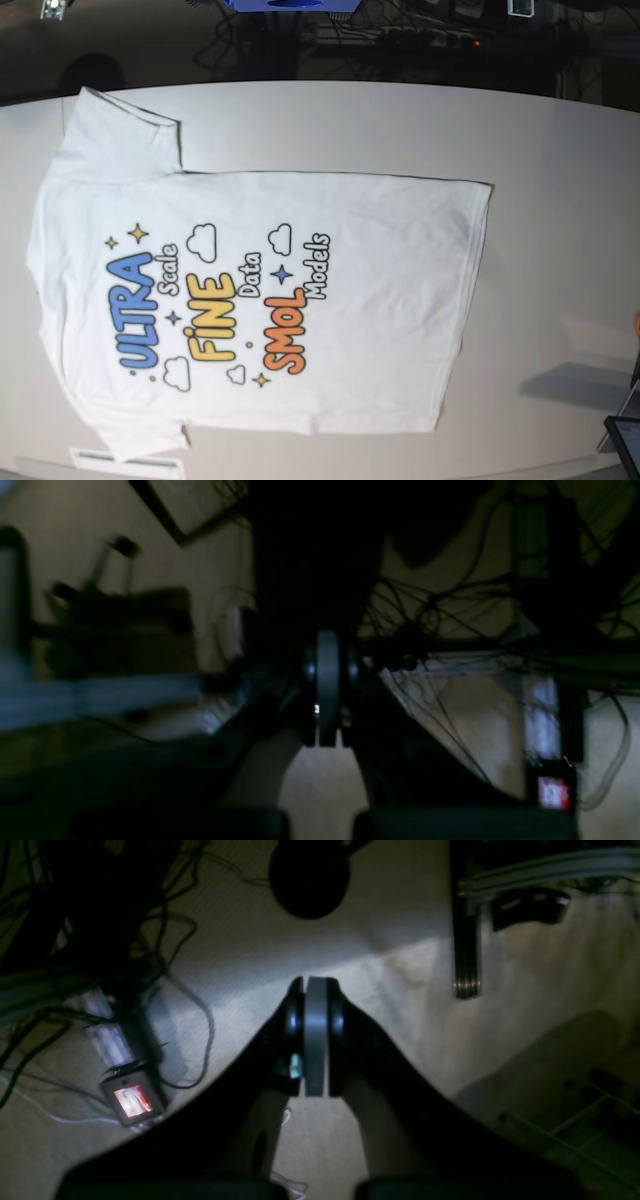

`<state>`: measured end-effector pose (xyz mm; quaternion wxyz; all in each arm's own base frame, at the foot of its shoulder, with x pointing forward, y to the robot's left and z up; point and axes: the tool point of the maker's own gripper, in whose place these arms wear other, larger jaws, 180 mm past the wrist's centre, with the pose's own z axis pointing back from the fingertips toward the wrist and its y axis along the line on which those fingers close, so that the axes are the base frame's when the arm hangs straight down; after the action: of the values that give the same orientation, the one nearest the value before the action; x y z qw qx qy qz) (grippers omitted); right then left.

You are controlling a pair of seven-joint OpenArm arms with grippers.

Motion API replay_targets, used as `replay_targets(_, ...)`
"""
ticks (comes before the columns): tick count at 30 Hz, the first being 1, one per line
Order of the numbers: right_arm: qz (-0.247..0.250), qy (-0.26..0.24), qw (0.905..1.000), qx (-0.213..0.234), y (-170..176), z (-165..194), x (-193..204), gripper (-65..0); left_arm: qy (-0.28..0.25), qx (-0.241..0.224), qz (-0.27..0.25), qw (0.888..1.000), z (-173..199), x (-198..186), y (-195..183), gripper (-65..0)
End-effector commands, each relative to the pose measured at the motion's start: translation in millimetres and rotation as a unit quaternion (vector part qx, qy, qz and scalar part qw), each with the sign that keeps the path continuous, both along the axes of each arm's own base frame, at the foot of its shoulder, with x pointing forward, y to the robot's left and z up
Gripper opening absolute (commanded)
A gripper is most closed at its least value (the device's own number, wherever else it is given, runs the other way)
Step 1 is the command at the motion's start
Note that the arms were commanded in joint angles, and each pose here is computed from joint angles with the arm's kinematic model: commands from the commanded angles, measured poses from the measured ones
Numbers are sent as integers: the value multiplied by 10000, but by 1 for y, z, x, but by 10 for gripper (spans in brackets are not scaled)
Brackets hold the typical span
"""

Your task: Fold the T-shirt properly

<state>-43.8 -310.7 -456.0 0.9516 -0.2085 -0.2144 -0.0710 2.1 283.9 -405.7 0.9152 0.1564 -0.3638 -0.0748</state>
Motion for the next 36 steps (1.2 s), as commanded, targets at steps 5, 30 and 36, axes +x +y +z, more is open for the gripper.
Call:
replay_targets(5, -63, -586, 9962, -649, -31, 59, 26, -643, -665, 140, -328, 9971, 54, 31, -8, -650)
replay_targets(30, 1149, -753, 9905, 85, -20, 109, 192, -354, -1862, -120, 28, 9824, 124, 138, 45, -465)
replay_targets(36, 1079, -945, 9870, 721, -3, 107, 202, -190, -1757, 23, -41, 9844, 128, 159, 55, -467)
